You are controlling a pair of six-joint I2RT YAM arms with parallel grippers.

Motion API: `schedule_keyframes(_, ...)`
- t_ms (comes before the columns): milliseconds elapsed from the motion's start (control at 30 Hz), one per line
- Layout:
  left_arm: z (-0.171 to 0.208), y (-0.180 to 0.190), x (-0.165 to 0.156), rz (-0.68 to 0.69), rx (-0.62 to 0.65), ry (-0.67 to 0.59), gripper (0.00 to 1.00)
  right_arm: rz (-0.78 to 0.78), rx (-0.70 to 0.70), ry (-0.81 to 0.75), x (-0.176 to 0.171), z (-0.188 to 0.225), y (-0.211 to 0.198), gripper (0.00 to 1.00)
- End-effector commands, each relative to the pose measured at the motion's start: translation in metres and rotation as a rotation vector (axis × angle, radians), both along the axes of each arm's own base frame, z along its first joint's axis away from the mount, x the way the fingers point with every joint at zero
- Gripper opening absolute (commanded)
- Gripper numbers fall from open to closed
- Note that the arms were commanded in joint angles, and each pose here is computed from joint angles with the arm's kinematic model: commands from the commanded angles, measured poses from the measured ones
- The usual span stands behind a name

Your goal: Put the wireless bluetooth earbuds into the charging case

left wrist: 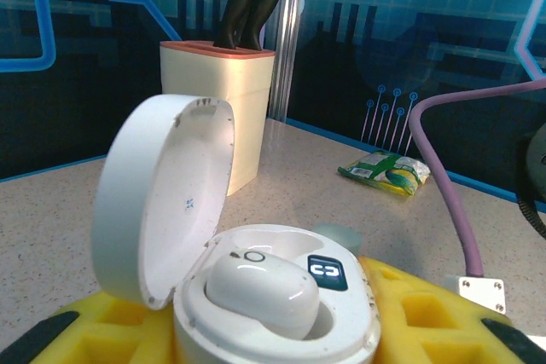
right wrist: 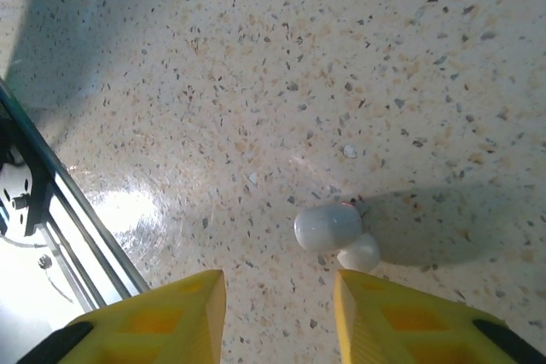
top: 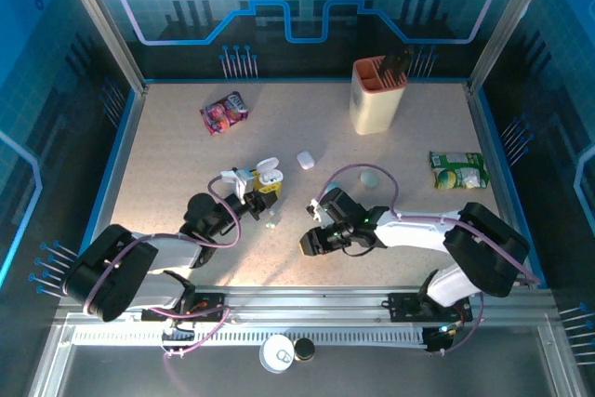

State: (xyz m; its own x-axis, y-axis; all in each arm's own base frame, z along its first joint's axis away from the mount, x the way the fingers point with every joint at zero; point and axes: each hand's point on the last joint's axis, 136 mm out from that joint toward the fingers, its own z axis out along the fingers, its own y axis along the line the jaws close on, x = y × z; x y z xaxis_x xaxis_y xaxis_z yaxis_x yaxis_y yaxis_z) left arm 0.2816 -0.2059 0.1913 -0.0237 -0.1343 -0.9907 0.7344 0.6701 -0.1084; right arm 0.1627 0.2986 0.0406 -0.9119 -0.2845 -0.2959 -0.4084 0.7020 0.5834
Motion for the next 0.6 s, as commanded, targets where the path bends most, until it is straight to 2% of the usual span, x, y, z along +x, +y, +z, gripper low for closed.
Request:
schedule_keyframes(0,0.007,0.002,0.000,0.003,-0.011,-0.025,0.34,0.007,0.009,-0.040,0.008,0.007,-0.002,0.38)
schedule_keyframes(233,0.007,0.002,-0.001,-0.003,-0.011,-0.019,0.34,0.061,0.033,-0.061,0.031,0.012,0.017,0.39)
schedule_keyframes(400,0.007,0.003,-0.002,0.004,-0.008,-0.015,0.34,0.145,0.035,-0.024,0.031,0.001,0.031,0.40)
schedule_keyframes(567,0.006,0.003,-0.002,0.004,0.001,-0.011,0.34,0.163,0.017,0.023,0.026,-0.017,0.020,0.40)
